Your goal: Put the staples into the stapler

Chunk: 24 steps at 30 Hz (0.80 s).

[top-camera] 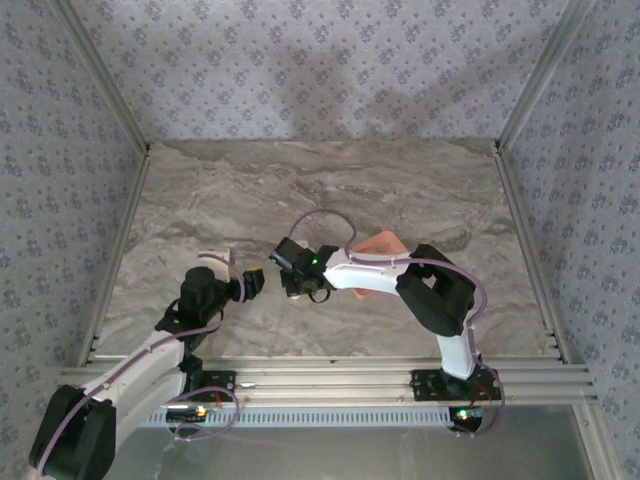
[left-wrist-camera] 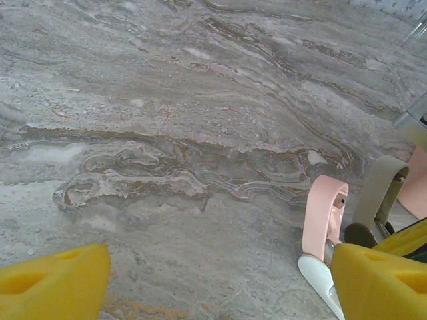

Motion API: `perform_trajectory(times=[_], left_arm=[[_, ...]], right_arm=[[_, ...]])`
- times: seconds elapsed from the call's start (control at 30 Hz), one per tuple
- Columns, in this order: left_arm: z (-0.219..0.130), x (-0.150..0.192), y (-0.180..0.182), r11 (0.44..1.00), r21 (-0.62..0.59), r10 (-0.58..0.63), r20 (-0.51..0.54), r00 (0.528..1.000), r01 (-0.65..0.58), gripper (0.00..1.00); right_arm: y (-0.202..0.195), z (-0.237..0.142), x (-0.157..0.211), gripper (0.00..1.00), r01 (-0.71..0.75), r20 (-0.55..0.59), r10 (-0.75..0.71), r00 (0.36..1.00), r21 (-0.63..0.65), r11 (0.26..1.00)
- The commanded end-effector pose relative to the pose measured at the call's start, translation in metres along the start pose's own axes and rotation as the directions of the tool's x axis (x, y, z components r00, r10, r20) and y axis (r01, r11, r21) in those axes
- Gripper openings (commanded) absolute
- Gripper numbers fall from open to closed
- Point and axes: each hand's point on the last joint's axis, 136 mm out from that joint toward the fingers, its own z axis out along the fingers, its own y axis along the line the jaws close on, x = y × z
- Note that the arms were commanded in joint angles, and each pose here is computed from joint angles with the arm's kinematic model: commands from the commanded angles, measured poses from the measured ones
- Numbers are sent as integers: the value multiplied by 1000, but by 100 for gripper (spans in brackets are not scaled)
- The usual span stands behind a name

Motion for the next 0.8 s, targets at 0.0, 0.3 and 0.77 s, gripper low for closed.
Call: perform_trajectory(times=[0.0,0.3,0.77], left_arm=[[-2,-2,-1,1000,15,10,22,1000,-10,86],[-2,-2,-1,1000,16,11,23,1000,-11,86],[0,-11,-10,999,50,13,18,1000,-14,86]], right_arm=[[-9,7,11,17,-9,-41,11,999,36,999],[-10,6,11,16,-15,-33,16,999,41,999],[-4,-17,-12,23,-3,102,3,995,-3,1000]])
